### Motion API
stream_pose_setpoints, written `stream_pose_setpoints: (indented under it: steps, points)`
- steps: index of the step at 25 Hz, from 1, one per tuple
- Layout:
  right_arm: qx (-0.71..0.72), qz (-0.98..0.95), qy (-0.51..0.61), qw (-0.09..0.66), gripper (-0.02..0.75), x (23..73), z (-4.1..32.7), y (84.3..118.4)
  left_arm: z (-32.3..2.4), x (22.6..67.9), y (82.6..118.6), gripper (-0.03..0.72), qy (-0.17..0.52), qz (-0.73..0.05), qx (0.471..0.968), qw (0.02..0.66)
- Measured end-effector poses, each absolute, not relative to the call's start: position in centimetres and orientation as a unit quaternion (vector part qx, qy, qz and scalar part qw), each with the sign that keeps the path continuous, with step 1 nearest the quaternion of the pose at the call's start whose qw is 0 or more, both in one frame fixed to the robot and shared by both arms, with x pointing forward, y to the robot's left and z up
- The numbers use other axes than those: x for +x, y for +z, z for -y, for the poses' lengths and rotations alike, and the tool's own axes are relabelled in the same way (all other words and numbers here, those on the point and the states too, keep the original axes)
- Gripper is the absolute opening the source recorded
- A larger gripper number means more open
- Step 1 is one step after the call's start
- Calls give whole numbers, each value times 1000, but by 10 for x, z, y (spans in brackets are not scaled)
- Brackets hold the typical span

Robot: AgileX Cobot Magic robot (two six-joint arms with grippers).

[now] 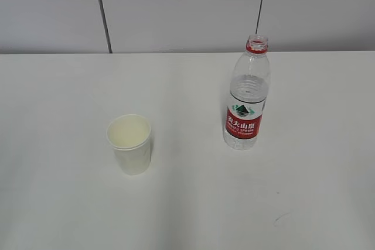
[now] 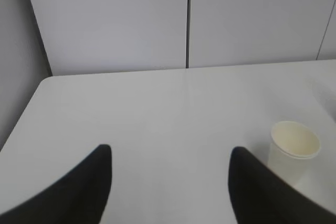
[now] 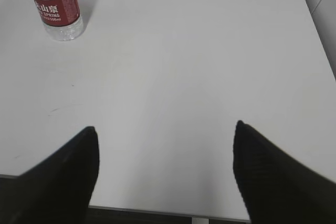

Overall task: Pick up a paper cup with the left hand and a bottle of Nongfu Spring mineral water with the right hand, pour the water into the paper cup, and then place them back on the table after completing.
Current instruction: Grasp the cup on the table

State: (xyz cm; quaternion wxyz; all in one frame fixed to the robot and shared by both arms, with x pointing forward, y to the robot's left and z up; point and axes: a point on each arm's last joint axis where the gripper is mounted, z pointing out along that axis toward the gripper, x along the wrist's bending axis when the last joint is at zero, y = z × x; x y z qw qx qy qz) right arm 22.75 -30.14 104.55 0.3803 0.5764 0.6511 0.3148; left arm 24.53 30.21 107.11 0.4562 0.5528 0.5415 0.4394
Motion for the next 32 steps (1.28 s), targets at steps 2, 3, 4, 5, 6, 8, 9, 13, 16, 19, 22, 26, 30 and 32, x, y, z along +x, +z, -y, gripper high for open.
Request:
stream_pose_setpoints:
  steps: [2,3,4,5,6,8,9,13,16,19,22,26,30,32]
  points:
    - [576,-651,315,380,587,228,301,1045,-301,252,1065,437,441,-536,546,469]
    - [576,-651,315,380,587,228,301,1045,-301,255,1061,437,442,-535,545,470]
    - [576,-651,315,380,587,228,301,1045,-300,258,1058,437,442,-534,543,474]
    - [576,-651,315,380,587,228,301,1045,-300,260,1056,437,447,-529,538,480]
    - [576,-651,315,380,587,228,301,1045,-300,262,1055,437,452,-525,533,487]
    - [576,-651,315,380,587,228,301,1045,-300,265,1056,437,464,-514,522,499]
    - [576,-651,315,380,587,228,301,1045,-300,267,1056,437,471,-507,514,507]
    - [576,-651,315,380,587,228,301,1045,-299,282,1051,437,477,-501,508,513]
    - [576,-651,315,380,587,228,301,1045,-299,293,1050,437,472,-506,513,508]
    - [576,-651,315,380,587,228,301,1045,-299,307,1048,437,462,-517,523,496]
    - [576,-651,315,380,587,228,301,1045,-298,321,1048,437,460,-519,529,489]
    - [576,-651,315,380,587,228,301,1045,-297,340,1046,437,461,-518,538,480]
    - [576,-651,315,380,587,228,301,1045,-297,362,1037,437,444,-531,558,458]
    - [576,-651,315,380,587,228,301,1045,-296,372,1032,437,438,-535,563,452]
